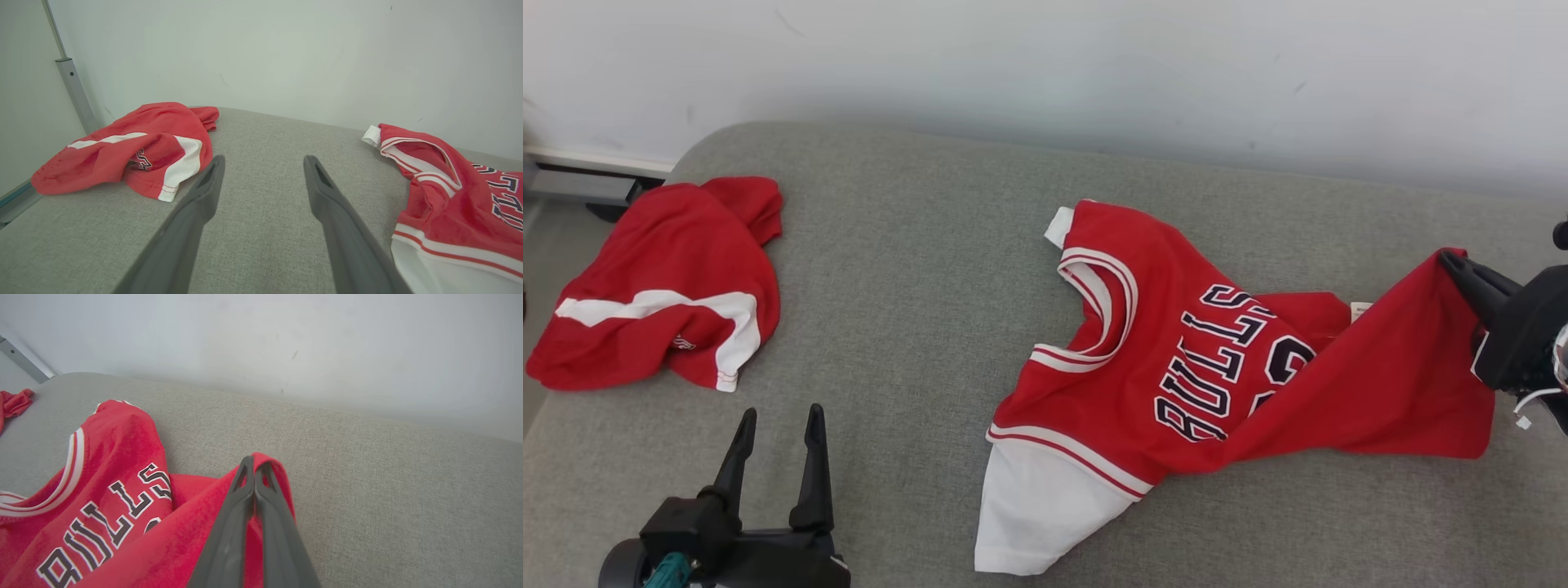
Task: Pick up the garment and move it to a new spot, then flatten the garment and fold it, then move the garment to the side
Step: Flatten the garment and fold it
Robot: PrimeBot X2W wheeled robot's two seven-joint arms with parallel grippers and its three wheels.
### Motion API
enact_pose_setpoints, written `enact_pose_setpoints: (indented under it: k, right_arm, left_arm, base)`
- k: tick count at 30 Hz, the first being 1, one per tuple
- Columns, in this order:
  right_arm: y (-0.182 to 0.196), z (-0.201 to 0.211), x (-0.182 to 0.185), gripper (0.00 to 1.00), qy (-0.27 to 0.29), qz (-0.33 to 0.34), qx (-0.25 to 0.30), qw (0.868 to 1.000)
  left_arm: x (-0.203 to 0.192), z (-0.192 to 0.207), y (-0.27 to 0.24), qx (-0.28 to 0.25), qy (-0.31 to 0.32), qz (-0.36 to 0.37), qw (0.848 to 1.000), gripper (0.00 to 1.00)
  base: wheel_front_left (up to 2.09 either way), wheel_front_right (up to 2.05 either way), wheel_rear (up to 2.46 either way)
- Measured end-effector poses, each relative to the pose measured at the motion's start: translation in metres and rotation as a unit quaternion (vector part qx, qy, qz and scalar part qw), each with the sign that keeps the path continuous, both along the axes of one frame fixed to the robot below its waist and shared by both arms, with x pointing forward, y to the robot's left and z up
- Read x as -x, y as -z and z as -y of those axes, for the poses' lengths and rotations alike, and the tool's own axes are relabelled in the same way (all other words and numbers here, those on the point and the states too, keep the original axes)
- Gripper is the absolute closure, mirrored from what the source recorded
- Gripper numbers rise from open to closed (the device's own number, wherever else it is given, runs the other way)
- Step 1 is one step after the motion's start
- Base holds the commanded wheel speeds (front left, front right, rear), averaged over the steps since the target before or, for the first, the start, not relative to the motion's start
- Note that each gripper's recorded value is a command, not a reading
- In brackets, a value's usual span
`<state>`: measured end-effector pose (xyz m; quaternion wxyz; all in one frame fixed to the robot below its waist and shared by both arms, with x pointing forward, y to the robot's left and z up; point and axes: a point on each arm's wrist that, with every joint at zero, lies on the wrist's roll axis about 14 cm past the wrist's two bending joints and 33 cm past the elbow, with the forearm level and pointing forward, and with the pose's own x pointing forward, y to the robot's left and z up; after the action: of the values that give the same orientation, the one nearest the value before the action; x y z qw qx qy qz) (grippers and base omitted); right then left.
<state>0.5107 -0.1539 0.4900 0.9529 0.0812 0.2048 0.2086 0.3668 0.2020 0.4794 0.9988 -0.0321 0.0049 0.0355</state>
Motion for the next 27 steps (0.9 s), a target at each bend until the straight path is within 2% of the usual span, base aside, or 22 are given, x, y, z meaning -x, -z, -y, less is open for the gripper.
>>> enact_pose_setpoints:
  k: [7, 8, 9, 10, 18, 27]
  right_arm:
    - [0.034, -0.006, -0.014, 1.0, 0.008, -0.016, 0.067, 0.998]
    - [0.039, -0.006, -0.013, 0.87, 0.009, -0.023, 0.071, 0.997]
    - [0.043, -0.007, -0.011, 0.53, 0.008, -0.026, 0.077, 0.997]
    - [0.045, -0.007, -0.009, 0.0, 0.008, -0.025, 0.081, 0.996]
    - [0.03, 0.03, -0.003, 0.0, 0.038, 0.025, 0.119, 0.992]
    - [0.022, 0.077, 0.028, 0.0, 0.104, 0.058, 0.066, 0.991]
  left_arm:
    - [0.0, -0.006, 0.002, -0.002, -0.007, -0.003, 1.0, 0.0]
    - [0.0, -0.006, 0.002, -0.002, -0.008, -0.004, 1.0, 0.0]
    - [0.0, -0.006, 0.001, -0.003, -0.007, -0.003, 1.0, 0.0]
    - [0.0, -0.005, 0.001, -0.002, -0.007, -0.002, 1.0, 0.0]
    - [0.004, -0.005, -0.006, -0.004, -0.003, 0.008, 1.0, 0.0]
    - [0.0, 0.008, -0.011, -0.004, 0.017, 0.018, 1.0, 0.0]
  base:
    - [0.0, 0.0, 0.0]
    - [0.0, 0.0, 0.0]
    - [0.0, 0.0, 0.0]
    - [0.0, 0.0, 0.0]
    - [0.0, 0.0, 0.0]
    - [0.0, 0.0, 0.0]
